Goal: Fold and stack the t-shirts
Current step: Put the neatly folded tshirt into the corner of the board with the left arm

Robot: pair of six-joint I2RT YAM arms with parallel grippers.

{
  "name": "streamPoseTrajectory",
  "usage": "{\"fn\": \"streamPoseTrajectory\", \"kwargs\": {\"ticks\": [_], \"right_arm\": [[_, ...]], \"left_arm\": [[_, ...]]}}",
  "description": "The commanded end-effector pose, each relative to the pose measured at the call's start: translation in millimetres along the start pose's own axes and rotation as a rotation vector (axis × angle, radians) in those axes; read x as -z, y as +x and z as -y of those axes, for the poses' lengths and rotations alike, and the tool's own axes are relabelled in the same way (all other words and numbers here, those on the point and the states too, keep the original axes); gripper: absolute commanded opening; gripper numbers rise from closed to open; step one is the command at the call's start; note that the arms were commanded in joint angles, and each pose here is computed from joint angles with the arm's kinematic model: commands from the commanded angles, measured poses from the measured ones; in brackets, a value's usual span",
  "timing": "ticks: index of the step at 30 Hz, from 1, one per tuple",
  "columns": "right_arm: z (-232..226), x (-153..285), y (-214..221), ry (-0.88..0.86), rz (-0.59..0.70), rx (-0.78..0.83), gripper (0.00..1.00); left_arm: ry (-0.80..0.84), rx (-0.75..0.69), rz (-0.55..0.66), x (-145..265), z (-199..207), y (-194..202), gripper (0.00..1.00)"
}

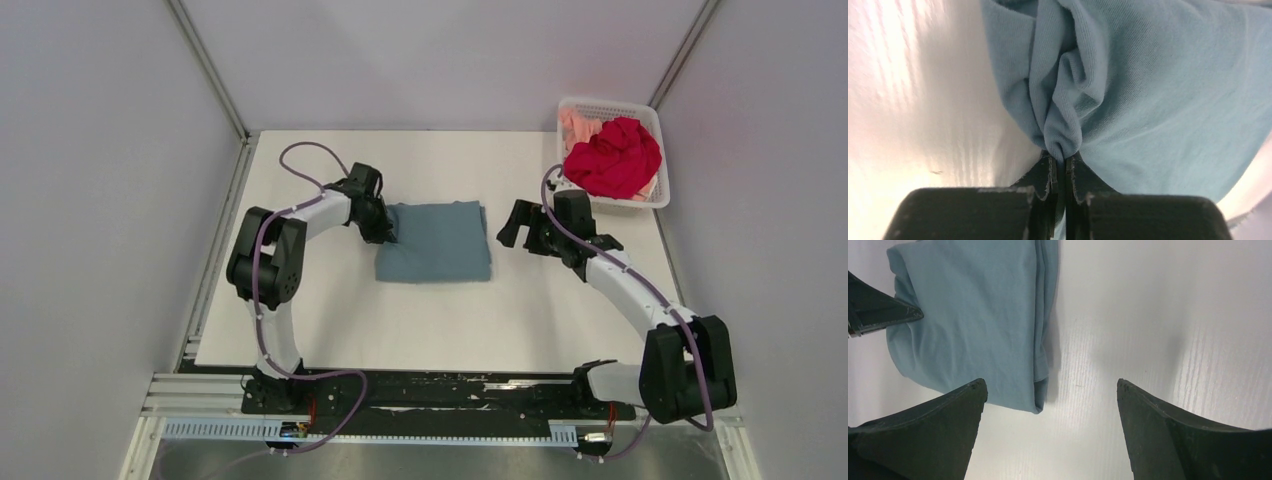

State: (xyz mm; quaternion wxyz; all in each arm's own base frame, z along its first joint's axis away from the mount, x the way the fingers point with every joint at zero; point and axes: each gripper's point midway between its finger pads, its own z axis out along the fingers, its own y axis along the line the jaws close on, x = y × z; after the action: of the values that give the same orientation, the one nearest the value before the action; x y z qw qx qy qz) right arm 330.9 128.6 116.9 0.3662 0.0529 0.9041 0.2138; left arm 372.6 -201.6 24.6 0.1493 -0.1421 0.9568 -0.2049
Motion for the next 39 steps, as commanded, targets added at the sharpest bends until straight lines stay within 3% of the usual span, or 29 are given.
{"fn": "streamPoseTrajectory", "kwargs": {"ticks": [1,6,10,19,26,34,39], "right_arm": [[0.8,11.7,0.1,0.007,0.032,0.026,1.0],[12.6,19.3,11.7,0.038,0.061,0.025,1.0],[17.8,30.6,8.6,0.058,0.13,0.021,1.0],[24.8,48.9,5.0,0.074,0.246,0.018,1.0],[36.9,54.2,0.8,0.138,0.289,0.014,1.0],[43.6,56.6,-1.5,0.176,0.308,0.01,1.0],[49.2,62.1,-6.8,0.21,0.343,0.008,1.0]], "left_arm": [[-0.25,-0.135,0.087,7.6,-38.0,-43.6,0.0],[-0.505,-0.297,0.179,42.0,-64.5,-101.9,0.0],[-0.525,-0.404,0.227,47.0,-79.4,-141.2,0.0],[-0.676,-0.387,0.304,75.3,-167.4,-249.3,0.0],[-0.751,-0.354,0.365,105.6,-244.9,-293.1,0.0],[-0.807,-0.419,0.471,119.7,-264.8,-345.9,0.0],[-0.811,-0.406,0.486,118.7,-273.6,-356.1,0.0]]}}
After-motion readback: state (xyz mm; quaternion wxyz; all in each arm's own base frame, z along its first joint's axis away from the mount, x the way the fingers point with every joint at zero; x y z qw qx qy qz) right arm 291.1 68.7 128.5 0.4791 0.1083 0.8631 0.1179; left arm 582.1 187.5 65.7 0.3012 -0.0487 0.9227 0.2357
